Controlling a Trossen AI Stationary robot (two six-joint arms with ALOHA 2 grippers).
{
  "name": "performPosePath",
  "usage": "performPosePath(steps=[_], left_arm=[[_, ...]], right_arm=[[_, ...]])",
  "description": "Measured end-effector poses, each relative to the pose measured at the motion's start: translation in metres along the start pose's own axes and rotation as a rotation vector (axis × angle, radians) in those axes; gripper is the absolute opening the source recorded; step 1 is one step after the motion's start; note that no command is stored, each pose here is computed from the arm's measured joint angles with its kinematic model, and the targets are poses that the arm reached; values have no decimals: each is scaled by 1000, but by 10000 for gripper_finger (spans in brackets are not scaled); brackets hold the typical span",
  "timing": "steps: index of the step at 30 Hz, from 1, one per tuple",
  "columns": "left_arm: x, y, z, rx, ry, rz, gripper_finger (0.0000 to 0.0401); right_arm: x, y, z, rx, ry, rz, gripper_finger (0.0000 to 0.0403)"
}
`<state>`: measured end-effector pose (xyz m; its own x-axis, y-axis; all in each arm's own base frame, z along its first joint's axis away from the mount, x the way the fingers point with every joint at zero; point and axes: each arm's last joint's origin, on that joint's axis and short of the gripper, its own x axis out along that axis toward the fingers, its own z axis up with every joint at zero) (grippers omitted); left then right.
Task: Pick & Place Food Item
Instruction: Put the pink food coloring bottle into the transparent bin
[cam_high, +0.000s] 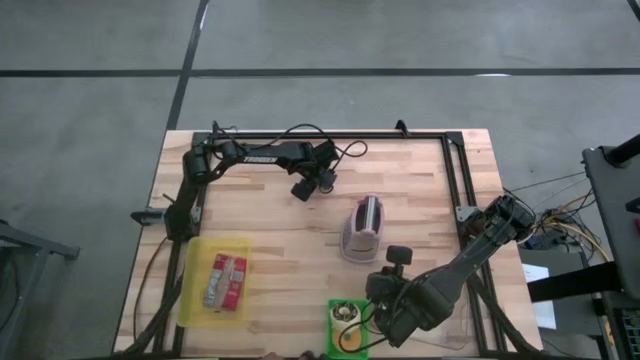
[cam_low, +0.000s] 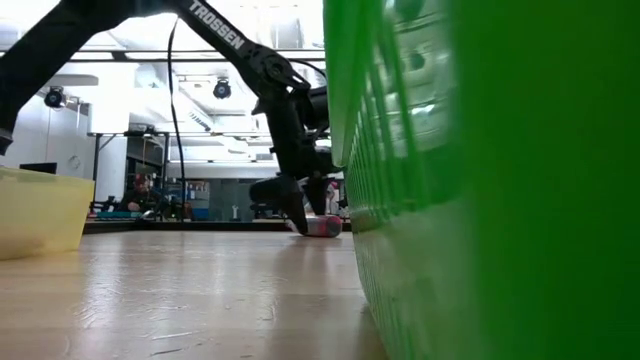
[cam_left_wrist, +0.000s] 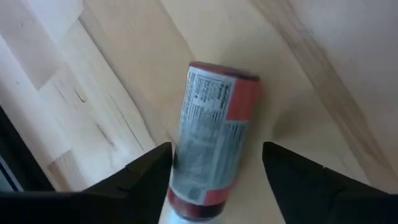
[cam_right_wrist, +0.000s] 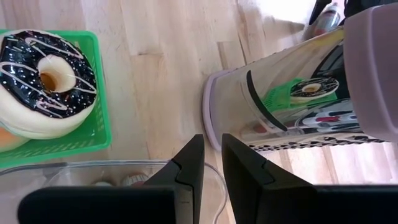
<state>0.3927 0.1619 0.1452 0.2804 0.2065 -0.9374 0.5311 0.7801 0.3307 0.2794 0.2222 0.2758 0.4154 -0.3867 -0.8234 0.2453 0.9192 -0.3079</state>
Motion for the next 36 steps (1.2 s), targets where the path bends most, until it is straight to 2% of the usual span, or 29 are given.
performPosePath(steps=[4, 12, 18, 25, 31, 36], left_arm=[[0, -1, -1, 3, 55, 16, 202], [-1, -1, -2, -4, 91, 32, 61], [-6, 3, -2, -50, 138, 80, 56], [-35, 9, 1, -113, 135, 164, 56], [-91, 13, 5, -202, 38, 283, 56], [-150, 3, 7, -237, -79, 371, 56]], right_arm=[[0, 0, 0, -3, -3, -2, 52], [0, 0, 0, -2, -6, -2, 52], [0, 0, 0, -5, -6, -3, 52], [0, 0, 0, -5, -8, -3, 52], [-1, 0, 0, -15, -45, -34, 52], [-5, 3, -1, -76, -144, -91, 52]])
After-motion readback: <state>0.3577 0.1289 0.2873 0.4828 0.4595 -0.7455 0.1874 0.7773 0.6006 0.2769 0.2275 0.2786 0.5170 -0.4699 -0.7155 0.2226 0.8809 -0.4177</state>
